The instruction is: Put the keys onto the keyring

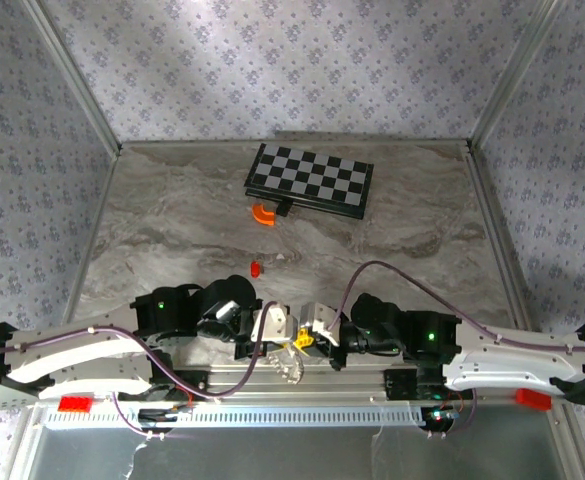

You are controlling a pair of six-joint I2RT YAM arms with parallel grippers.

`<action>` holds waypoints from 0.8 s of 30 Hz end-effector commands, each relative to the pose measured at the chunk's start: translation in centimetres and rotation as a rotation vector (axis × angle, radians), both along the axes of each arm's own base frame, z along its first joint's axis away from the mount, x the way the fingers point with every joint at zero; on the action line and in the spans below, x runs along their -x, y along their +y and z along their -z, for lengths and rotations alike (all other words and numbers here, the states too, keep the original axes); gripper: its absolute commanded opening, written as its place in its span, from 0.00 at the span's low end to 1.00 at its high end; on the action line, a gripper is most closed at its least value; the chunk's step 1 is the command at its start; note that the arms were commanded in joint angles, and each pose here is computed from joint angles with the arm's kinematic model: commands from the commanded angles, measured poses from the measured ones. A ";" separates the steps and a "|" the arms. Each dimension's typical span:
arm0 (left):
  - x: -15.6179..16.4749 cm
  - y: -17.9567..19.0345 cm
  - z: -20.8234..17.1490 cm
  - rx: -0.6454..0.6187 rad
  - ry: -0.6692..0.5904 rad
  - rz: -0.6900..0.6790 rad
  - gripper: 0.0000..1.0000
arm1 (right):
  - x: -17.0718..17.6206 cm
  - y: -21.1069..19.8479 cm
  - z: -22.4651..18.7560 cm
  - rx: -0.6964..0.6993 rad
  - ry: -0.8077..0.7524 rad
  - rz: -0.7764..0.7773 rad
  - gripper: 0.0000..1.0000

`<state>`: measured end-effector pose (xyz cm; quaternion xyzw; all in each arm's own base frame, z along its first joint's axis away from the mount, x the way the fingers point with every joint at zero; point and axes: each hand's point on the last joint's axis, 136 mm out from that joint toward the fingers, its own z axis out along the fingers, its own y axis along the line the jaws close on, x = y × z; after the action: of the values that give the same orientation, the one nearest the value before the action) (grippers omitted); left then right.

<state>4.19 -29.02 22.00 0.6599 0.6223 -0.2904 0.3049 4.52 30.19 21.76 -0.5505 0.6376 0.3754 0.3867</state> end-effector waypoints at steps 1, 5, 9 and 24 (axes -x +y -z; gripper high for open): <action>0.3 -0.6 -2.8 0.087 -0.020 0.030 0.00 | -0.6 0.1 -1.2 -0.020 -0.019 0.026 0.00; -0.4 -0.4 -4.3 0.185 -0.036 -0.031 0.42 | -1.0 -0.2 -2.0 -0.067 -0.041 0.056 0.00; -0.6 0.6 -6.1 0.350 -0.021 -0.094 0.59 | -0.8 -0.4 -4.6 -0.232 -0.045 0.050 0.00; 0.0 1.1 -8.3 0.565 0.021 -0.098 0.31 | -0.8 -0.3 -11.1 -0.640 -0.021 0.031 0.00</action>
<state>4.31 -27.48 28.66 0.5288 0.5688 -0.4230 0.4668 5.60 30.52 28.39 -0.4380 0.5458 0.4971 0.5131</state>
